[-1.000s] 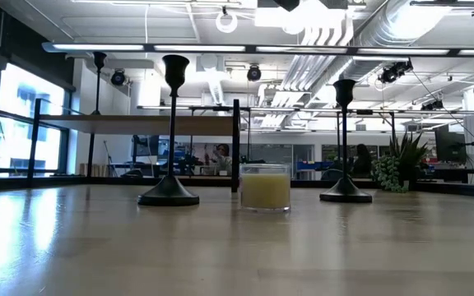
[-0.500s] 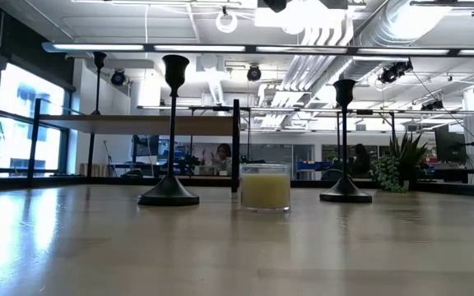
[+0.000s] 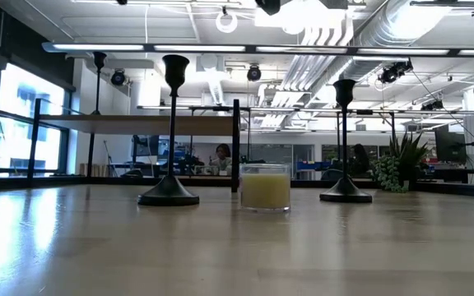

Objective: Pick & Place candle stick holders
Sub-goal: Put the purple candle on the shelf

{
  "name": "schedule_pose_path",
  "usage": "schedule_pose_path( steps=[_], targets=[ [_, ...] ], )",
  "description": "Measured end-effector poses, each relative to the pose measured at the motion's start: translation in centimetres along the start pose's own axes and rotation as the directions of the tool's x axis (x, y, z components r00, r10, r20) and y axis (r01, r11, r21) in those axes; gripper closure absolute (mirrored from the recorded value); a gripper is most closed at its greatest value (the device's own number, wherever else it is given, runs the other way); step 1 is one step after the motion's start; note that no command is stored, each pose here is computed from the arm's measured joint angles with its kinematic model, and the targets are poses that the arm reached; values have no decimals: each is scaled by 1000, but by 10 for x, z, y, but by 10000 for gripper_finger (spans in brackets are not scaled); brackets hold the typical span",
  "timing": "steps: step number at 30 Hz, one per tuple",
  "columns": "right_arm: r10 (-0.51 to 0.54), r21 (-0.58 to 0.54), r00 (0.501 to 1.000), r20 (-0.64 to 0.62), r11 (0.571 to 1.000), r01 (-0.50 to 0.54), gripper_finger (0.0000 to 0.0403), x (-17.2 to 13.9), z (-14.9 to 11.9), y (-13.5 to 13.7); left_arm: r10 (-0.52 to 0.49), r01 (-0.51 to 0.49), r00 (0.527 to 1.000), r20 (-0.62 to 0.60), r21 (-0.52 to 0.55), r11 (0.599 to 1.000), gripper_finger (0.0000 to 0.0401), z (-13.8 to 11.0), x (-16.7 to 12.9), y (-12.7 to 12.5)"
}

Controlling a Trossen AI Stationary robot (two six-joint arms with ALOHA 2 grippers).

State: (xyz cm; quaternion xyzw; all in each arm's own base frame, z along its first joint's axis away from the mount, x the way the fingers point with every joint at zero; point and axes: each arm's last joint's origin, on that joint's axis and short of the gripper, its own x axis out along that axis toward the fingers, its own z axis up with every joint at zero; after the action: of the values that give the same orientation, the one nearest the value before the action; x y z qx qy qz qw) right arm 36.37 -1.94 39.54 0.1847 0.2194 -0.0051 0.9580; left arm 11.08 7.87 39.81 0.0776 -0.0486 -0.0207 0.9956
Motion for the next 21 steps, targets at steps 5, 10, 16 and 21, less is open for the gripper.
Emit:
schedule_pose_path(
  steps=[5, 10, 16, 21],
  targets=[
    [87, 18, 994, 62, 996, -88, 182, -1, 9, -1, 83, -80, 997, -7, 159, 984, 119, -2, 15, -8],
    [137, 7, 986, 94, 990, -138, 182, -2, 13, 2, 248, -223, 968, -35, 332, 916, 119, -4, 31, -17],
    [134, 22, 986, 99, 990, -137, 182, -2, 14, 0, 270, -182, 959, -88, 541, 821, 119, -13, 64, -39],
    [122, 34, 987, 107, 991, -126, 182, -3, 16, -5, 319, -118, 934, -162, 702, 702, 119, -16, 97, -61]
  ],
)
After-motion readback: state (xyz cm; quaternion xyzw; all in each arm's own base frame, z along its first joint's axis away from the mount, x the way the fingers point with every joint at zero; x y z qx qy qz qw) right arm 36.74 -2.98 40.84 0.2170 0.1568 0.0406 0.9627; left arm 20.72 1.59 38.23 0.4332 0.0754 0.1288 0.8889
